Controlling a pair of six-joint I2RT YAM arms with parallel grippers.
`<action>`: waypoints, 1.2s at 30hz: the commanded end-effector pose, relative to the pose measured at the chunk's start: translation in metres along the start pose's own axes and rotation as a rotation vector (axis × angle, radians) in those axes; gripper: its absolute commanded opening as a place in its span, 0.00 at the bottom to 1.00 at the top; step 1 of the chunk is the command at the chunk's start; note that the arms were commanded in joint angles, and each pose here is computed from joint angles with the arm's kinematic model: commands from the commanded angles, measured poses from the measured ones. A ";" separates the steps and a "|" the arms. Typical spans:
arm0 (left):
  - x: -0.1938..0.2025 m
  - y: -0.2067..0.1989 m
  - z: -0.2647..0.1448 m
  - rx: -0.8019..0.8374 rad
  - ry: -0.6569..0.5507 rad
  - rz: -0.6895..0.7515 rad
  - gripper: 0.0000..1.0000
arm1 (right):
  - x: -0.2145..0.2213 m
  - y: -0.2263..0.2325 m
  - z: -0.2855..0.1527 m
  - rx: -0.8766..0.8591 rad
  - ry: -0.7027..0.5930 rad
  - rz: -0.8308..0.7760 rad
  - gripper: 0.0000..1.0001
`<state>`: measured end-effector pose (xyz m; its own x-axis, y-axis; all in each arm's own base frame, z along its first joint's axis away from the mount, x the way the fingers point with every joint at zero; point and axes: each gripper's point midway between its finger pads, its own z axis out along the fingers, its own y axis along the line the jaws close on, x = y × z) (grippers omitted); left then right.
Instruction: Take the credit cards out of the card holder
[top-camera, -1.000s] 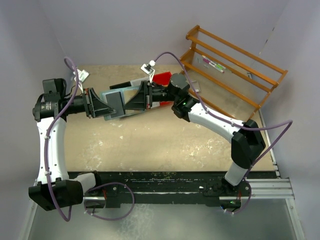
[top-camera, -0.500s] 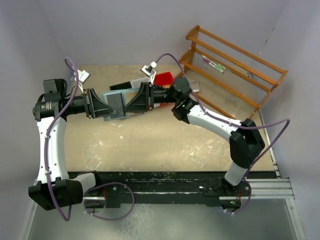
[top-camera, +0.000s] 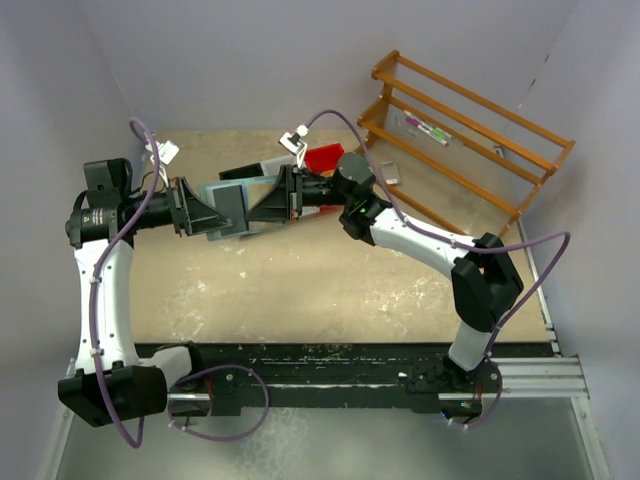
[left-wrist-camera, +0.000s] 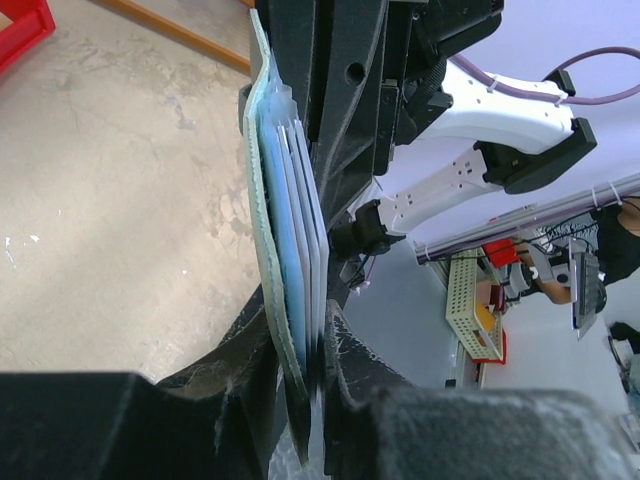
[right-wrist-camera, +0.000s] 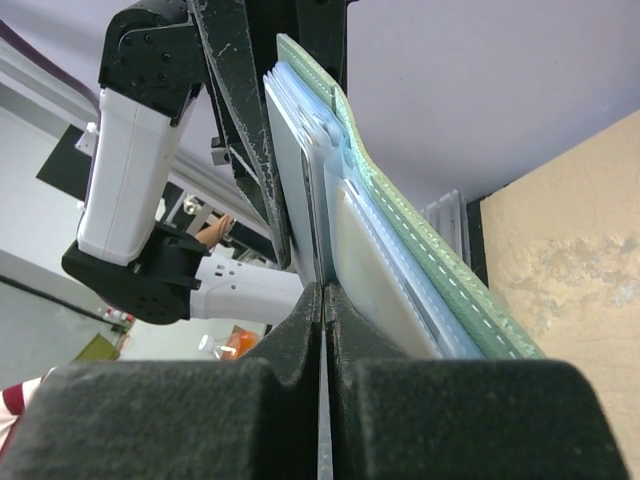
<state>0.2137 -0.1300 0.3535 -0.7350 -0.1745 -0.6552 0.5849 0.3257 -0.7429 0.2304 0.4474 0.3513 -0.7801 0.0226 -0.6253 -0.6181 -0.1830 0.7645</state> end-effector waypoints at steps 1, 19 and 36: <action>0.001 -0.038 -0.001 0.200 0.023 0.042 0.23 | 0.005 0.020 0.008 -0.060 0.008 -0.056 0.00; -0.003 -0.041 -0.002 0.204 0.025 0.027 0.32 | -0.006 0.012 -0.015 0.010 -0.073 -0.074 0.00; 0.002 -0.022 0.001 0.119 0.024 0.025 0.19 | -0.018 0.008 0.009 0.031 -0.069 -0.092 0.39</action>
<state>0.2186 -0.1298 0.3520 -0.7257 -0.1661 -0.6677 0.6039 0.3114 -0.7337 0.2337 0.4415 0.3377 -0.7779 0.0195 -0.6281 -0.6258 -0.1152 0.7714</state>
